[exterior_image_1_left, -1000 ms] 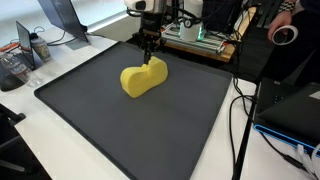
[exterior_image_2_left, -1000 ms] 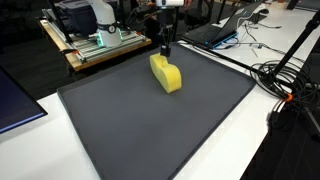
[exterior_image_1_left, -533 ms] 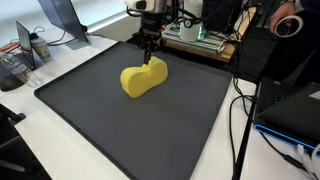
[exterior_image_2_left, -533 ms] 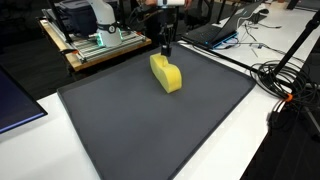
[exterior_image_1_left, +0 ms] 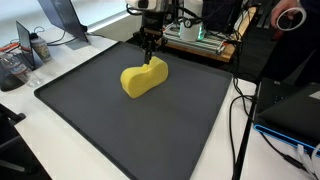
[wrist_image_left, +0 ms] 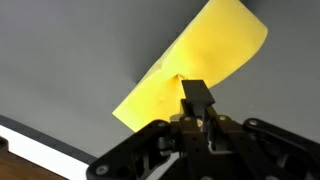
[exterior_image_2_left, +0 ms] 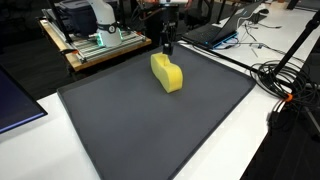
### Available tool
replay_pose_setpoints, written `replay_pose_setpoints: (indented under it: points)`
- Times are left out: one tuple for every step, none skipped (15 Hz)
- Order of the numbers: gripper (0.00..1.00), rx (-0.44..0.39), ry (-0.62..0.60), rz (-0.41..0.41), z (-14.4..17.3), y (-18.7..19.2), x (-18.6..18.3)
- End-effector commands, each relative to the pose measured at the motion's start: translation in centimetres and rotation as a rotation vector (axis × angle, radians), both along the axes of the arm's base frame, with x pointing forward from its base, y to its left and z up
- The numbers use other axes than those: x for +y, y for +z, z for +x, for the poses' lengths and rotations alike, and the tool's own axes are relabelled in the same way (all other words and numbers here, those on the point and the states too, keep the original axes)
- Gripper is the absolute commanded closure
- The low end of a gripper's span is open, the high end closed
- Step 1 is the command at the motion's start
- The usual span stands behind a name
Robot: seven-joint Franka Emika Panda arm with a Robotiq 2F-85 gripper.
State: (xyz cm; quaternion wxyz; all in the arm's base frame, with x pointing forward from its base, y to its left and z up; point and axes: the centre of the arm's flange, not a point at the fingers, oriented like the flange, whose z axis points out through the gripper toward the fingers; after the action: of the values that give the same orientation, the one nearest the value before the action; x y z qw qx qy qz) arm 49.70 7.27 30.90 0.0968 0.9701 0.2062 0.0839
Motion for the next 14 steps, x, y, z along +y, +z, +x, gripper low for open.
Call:
replay_pose_setpoints:
  points:
    - [0.97,0.032,0.017,-0.019,-0.1,-0.6,0.8]
    - [0.97,0.030,0.016,-0.020,0.0,-0.4,0.8]
    - [0.97,0.030,0.016,-0.021,0.0,-0.2,0.9]
    - [0.97,0.032,0.015,-0.022,0.1,0.1,0.9]
    - [0.97,0.032,0.014,-0.024,0.2,0.3,0.9]
    - [0.97,0.032,0.013,-0.025,0.4,0.5,0.9]
    - [0.97,0.033,0.014,-0.026,0.4,0.8,1.0]
    - [0.97,0.032,0.013,-0.026,0.5,0.9,1.0]
    - [0.97,0.032,0.014,-0.026,0.6,1.2,1.1]
    - [0.97,0.033,0.014,-0.026,0.7,1.4,1.2]
    - [0.97,0.032,0.014,-0.025,0.8,1.7,1.3]
    - [0.97,0.034,0.016,-0.024,0.9,1.9,1.4]
    - [0.97,0.032,0.017,-0.027,1.0,2.1,1.4]
    - [0.97,0.031,0.019,-0.028,1.1,2.3,1.5]
